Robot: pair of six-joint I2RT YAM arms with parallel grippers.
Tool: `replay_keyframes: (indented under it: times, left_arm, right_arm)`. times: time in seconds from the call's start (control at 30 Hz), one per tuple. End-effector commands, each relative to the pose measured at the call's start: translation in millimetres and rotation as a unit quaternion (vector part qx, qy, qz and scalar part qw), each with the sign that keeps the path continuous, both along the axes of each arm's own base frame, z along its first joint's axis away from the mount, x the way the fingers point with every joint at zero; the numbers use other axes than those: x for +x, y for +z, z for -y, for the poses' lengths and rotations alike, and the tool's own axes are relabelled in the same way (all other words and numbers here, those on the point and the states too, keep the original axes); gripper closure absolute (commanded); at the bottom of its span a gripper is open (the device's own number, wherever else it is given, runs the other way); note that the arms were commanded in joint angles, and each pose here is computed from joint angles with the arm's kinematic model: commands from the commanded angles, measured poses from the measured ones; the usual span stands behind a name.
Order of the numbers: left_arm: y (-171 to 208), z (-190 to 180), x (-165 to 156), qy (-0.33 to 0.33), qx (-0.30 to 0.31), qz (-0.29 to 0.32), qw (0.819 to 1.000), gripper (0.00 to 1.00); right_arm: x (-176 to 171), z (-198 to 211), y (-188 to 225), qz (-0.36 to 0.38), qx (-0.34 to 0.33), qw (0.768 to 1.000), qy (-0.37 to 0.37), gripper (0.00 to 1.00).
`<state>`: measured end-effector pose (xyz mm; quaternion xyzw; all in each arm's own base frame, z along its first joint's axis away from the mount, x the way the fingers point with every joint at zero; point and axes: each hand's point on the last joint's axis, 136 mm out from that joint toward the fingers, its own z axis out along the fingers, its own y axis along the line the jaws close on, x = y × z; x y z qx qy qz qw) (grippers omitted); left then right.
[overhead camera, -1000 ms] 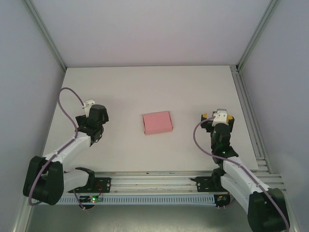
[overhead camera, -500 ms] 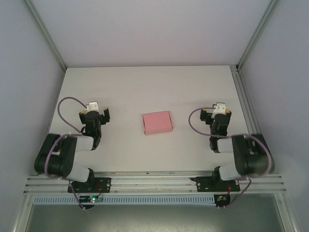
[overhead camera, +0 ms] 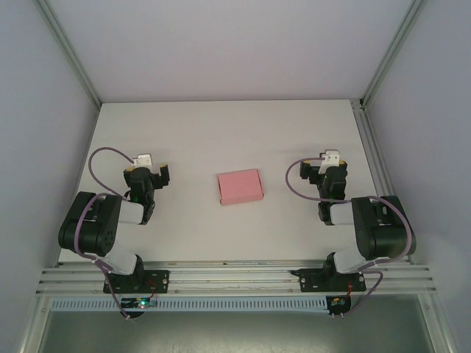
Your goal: Assemble paper box
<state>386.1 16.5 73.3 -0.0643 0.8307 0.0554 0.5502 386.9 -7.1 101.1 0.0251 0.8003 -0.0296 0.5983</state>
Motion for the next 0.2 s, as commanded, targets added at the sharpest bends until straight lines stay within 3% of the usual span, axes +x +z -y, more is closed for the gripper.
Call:
replay_keyframes:
  times: [0.0,0.17]
  left_arm:
    - [16.9,-4.1,7.7,0.002,0.005,0.029,1.000,0.00]
    - [16.5,-4.3,7.8,0.002,0.005,0.028,1.000,0.00]
  right_arm:
    - [5.0,-0.9,13.2,0.024,0.003,1.000,0.007,0.02]
    - [4.5,-0.9,12.6,0.023,0.003,1.000,0.007,0.02]
